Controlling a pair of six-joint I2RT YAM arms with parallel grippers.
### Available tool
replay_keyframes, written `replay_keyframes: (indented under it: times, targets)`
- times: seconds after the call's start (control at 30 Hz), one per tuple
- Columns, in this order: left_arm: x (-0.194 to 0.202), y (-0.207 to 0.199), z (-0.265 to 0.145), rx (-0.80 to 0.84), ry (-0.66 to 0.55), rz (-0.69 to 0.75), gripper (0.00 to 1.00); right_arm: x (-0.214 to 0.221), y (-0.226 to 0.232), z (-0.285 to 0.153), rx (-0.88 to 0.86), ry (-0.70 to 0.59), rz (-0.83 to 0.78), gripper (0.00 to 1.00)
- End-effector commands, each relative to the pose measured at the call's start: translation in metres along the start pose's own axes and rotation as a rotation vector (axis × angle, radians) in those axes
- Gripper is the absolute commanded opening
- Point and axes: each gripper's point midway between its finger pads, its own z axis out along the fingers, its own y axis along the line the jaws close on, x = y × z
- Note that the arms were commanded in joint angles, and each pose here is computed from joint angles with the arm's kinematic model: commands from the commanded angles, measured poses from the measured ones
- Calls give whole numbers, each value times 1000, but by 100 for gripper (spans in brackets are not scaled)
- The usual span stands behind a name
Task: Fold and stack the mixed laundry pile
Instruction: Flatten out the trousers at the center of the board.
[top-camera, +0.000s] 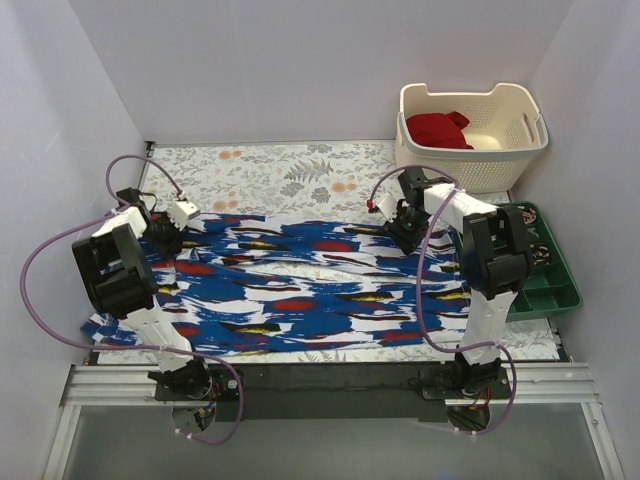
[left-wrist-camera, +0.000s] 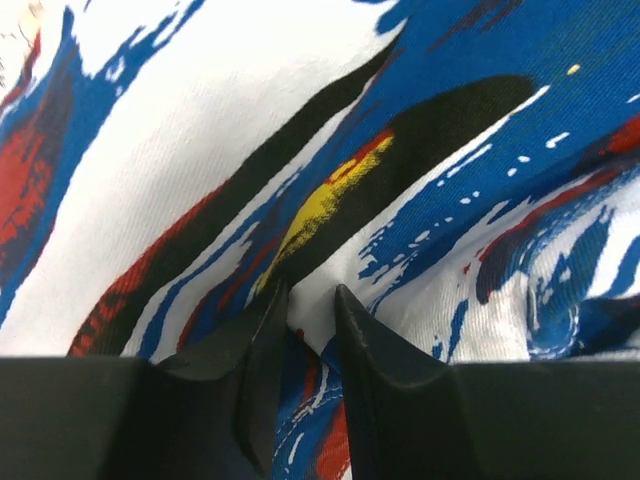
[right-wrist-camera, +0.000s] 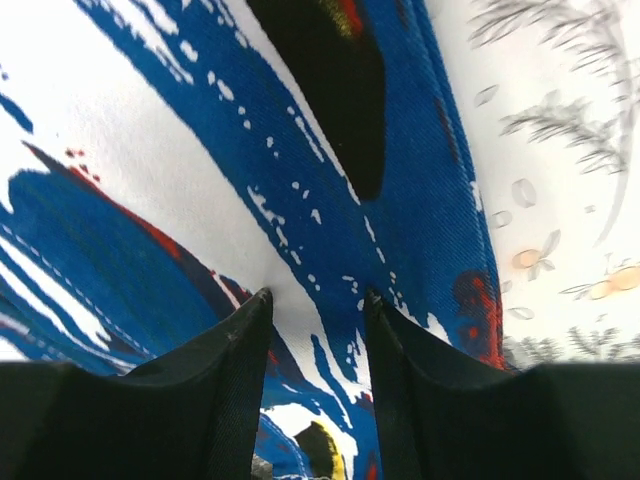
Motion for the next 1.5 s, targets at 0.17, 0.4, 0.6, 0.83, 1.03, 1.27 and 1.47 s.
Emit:
replay_keyframes:
  times: [0.17,0.4,0.6,0.83,1.03,1.27,1.47]
  targets:
    - [90,10,-35,4,180,-109,25,-17,12,-33,-87,-67,-11,61]
    - [17,15,-63,2,-74,-93,48,-27,-49,-52,60,-13,-81,70]
    - [-4,36,-74,-23,-134,-155,52,-18,-61,-24,36,45,-77,70]
    - [-18,27,-75,-27,-147,-110,52,1,-53,8,-32,112,-63,68]
    - [-25,48,-74,-56,-159,-202,52,18,-48,1,-36,151,-92,2]
    - [-41,73,-79,-119,-211,-232,52,-2,-112,-123,256,-73,10,1]
    - [-45,103,-65,-146,-211,-240,53,33,-124,-157,357,-16,-6,1]
